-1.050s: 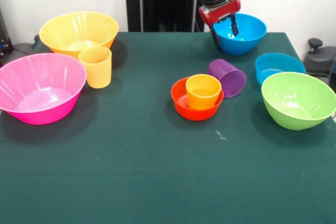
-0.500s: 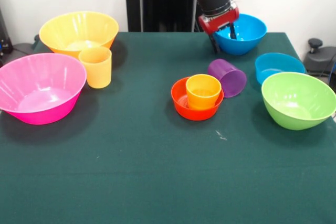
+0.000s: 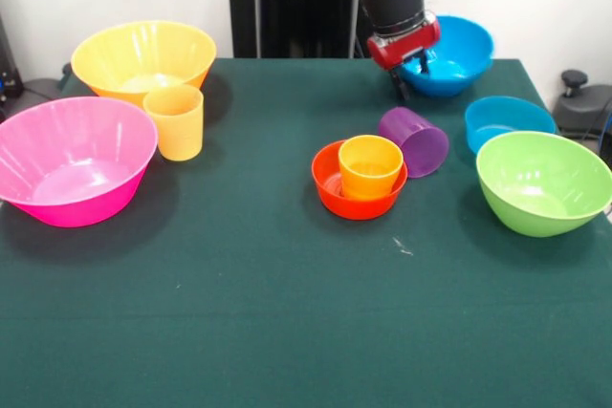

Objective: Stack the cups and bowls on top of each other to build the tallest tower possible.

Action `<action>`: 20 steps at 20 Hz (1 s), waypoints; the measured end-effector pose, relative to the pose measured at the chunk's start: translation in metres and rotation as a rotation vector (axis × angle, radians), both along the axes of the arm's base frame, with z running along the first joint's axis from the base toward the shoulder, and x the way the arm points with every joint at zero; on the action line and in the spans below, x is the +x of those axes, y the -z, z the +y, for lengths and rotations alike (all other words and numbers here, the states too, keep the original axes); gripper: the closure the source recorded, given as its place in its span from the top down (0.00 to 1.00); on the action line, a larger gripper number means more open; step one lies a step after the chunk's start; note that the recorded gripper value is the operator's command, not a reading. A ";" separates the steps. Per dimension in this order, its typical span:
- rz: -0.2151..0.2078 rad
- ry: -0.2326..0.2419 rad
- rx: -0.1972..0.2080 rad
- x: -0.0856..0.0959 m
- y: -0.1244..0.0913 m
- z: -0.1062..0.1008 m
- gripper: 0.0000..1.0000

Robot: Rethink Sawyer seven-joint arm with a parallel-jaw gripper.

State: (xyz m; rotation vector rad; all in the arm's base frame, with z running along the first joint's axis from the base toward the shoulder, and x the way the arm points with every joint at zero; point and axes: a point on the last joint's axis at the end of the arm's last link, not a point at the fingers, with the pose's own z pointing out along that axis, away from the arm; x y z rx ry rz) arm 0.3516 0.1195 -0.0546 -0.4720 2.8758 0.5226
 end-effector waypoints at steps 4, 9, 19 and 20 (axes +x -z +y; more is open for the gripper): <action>-0.001 -0.009 0.013 -0.004 -0.002 0.003 0.00; -0.008 -0.009 0.032 -0.003 -0.003 0.008 0.00; 0.006 0.011 0.054 0.002 -0.002 0.007 0.00; 0.012 0.012 0.055 0.002 -0.002 0.007 0.00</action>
